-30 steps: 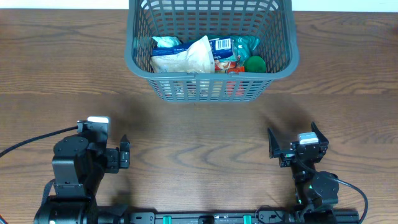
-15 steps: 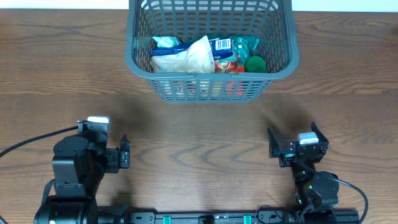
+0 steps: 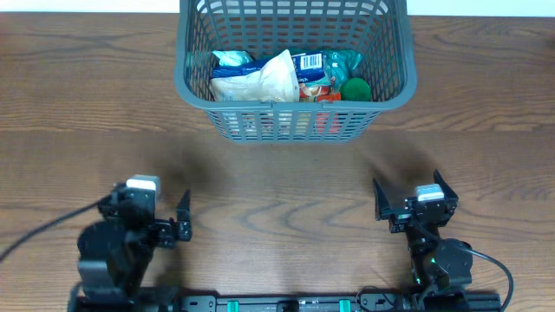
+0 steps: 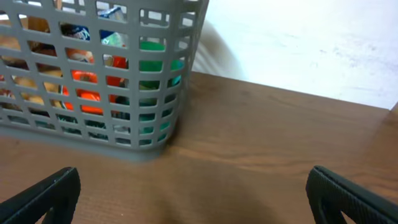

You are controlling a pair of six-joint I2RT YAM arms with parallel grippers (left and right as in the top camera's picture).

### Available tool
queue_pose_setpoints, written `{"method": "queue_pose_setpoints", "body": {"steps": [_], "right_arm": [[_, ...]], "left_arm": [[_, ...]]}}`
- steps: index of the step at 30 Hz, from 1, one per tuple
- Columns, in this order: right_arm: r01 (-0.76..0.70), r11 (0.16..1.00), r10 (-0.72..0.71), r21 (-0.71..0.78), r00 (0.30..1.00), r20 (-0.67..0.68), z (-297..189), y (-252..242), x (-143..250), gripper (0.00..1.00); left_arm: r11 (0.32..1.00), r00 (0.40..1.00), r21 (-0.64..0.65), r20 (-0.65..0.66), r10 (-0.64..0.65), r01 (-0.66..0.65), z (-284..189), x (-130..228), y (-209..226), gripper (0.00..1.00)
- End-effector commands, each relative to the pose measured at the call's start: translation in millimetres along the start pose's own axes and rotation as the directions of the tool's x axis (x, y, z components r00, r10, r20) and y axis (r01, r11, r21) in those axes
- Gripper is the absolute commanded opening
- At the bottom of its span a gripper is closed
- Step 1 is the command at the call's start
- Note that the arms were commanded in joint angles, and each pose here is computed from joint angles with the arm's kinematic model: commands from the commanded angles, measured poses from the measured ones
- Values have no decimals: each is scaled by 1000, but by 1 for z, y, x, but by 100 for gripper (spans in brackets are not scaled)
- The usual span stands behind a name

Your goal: Pack container

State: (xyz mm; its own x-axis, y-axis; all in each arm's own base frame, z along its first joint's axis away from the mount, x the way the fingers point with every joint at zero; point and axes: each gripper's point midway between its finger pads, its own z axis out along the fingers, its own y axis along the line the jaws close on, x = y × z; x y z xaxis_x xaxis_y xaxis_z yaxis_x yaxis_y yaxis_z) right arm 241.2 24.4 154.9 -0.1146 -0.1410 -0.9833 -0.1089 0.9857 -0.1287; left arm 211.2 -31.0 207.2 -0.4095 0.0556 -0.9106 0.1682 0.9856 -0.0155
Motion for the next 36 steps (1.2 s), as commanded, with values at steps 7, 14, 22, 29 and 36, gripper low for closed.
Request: {"method": "queue_pose_setpoints", "body": {"steps": [7,14,22,29,36], "right_arm": [[-19,1000,19,4,1000,5,0,-1,1,99],[-19,1000,19,4,1000,5,0,-1,1,99],[-19,1000,19,4,1000,5,0,-1,1,99],[-19,1000,19,4,1000,5,0,-1,1,99],[-19,1000,19,4,1000,5,0,-1,1,99]], "left_arm": [[989,903,10,410,128,-144,22,-6,-11,98],[949,848,-31,442,294,-314,39,10,-21,98],[950,908,45,311,281,-309,54,48,-25,98],[962,921,56,308,238,-268,54,48,-25,98],[967,928,64,305,215,-246,54,48,-25,99]]}}
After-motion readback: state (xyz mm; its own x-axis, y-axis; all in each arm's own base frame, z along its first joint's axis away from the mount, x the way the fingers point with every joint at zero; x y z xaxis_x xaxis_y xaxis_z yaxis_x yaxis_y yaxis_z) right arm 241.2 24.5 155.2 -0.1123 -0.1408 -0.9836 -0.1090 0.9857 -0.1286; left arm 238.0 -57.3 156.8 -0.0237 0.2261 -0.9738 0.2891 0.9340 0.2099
